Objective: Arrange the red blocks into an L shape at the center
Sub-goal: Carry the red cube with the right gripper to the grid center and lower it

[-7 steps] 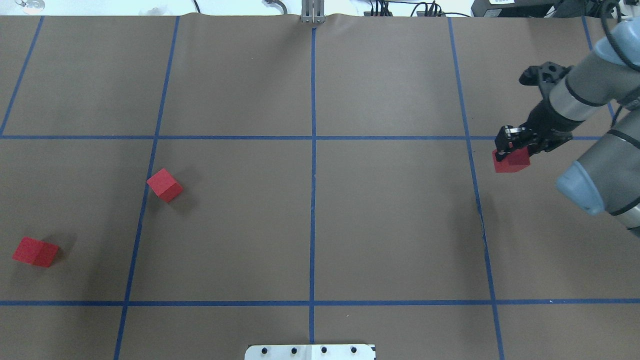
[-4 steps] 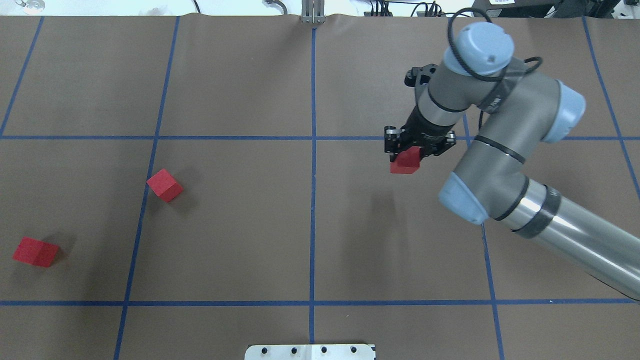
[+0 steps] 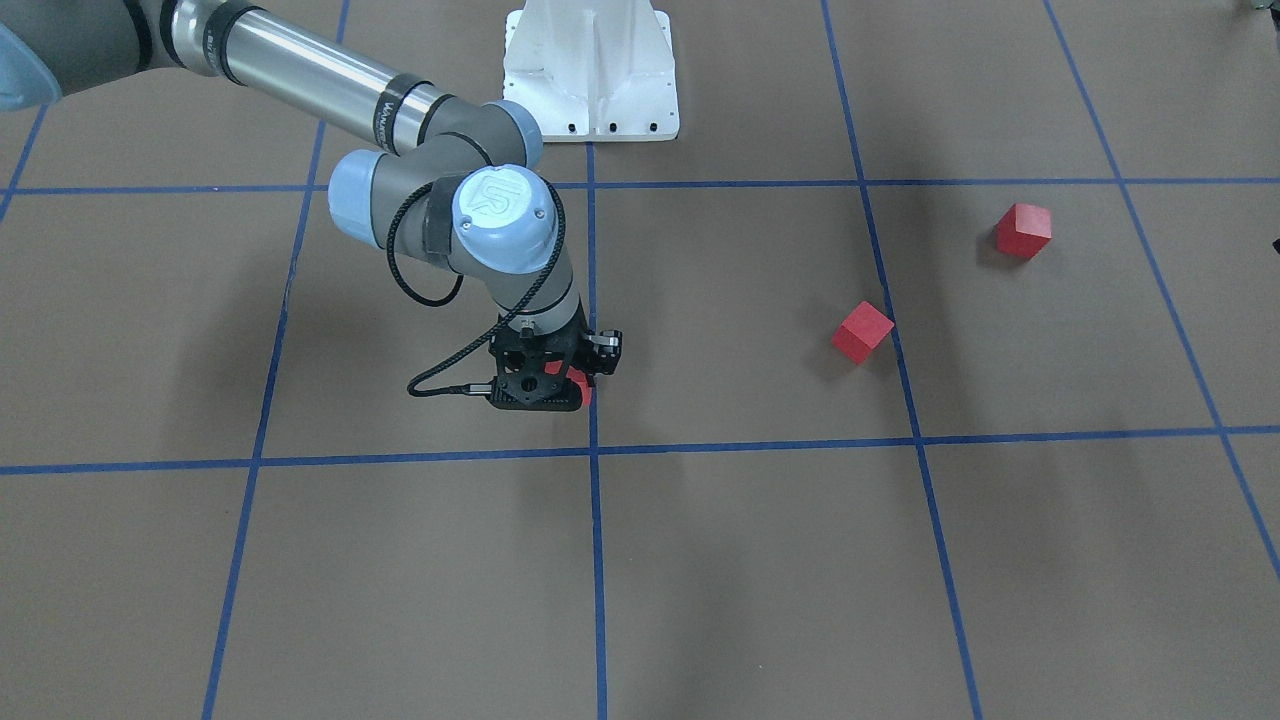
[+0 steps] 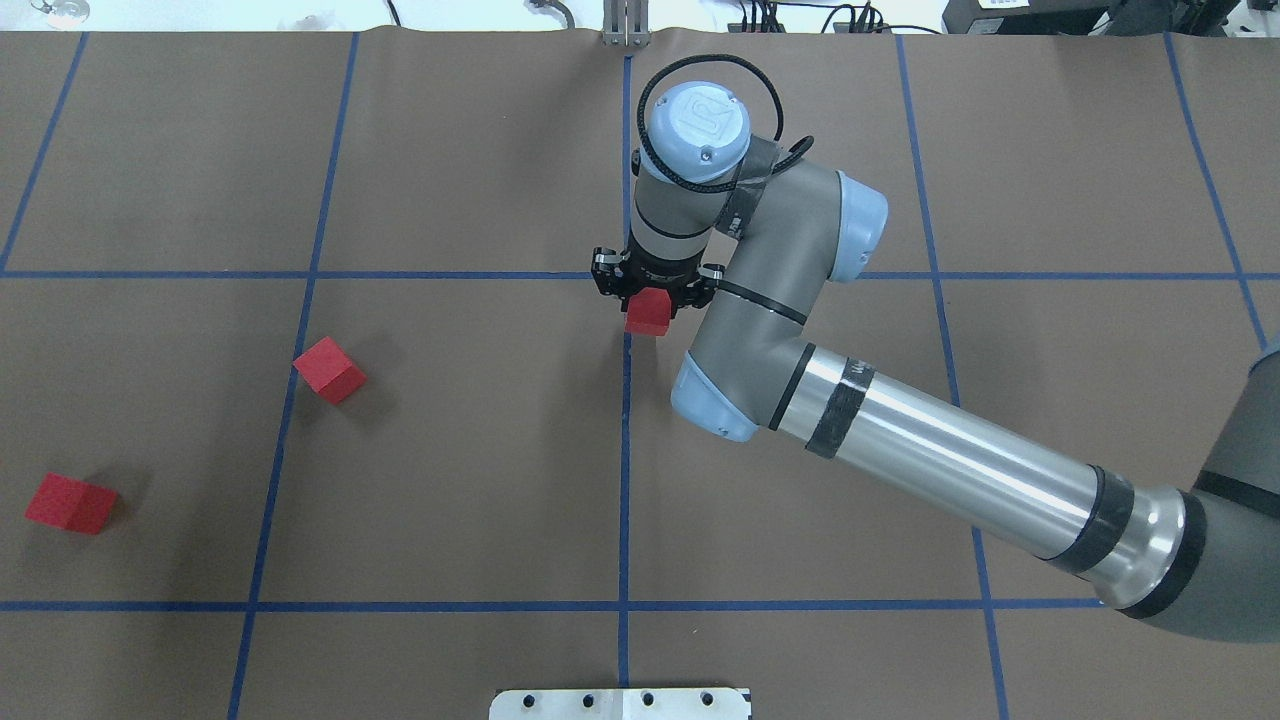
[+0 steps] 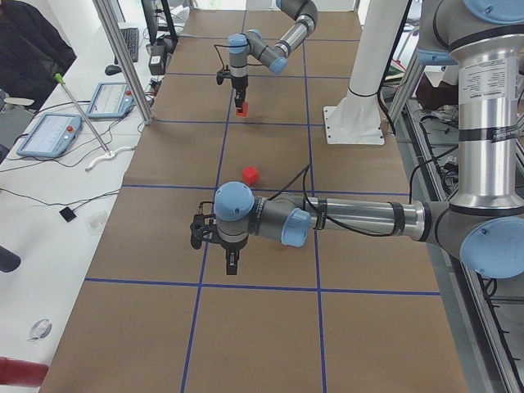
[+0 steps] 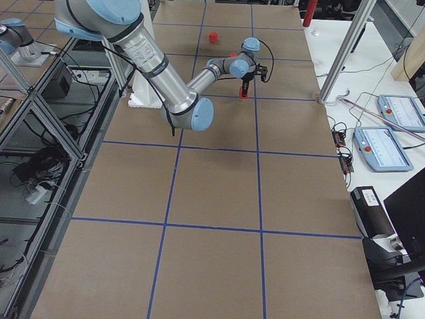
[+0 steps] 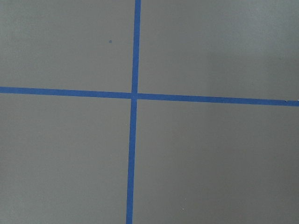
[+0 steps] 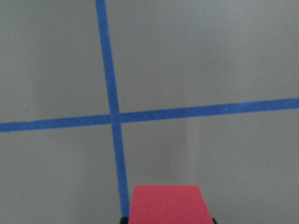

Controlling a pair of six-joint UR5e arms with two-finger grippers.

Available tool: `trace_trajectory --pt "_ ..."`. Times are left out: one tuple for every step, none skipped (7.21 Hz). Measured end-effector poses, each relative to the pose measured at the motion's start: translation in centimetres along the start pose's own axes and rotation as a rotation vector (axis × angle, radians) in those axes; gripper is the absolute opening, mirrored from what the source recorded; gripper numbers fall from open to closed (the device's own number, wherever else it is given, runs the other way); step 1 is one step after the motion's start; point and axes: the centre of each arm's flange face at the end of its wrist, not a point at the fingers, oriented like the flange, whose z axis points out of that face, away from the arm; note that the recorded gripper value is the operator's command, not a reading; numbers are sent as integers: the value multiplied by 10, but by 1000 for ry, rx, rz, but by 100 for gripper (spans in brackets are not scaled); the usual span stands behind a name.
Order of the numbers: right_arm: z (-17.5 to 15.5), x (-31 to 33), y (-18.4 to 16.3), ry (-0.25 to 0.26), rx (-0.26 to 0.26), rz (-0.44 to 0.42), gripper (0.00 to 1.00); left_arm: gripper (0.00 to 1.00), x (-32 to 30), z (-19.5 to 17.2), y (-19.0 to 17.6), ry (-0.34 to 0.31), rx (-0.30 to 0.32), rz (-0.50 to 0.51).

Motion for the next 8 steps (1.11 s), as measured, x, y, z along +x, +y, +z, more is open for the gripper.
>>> trace_trajectory --pt "8 -13 9 7 16 34 0 100 0 0 0 0 0 0" --pt "13 -19 16 10 21 47 0 100 0 0 0 1 0 0" --pt "16 -22 20 13 20 32 0 100 0 0 0 1 0 0" --pt "18 -22 22 15 17 -4 6 100 0 0 0 1 -1 0" --pt "21 -22 24 19 13 -24 7 100 0 1 0 1 -2 0" --pt "23 -21 26 22 10 -34 16 100 0 1 0 1 -2 0" --pt "24 -21 27 23 8 -37 20 100 0 1 0 2 -2 0" --pt "25 -20 27 25 6 -39 20 100 0 0 0 1 -1 0"
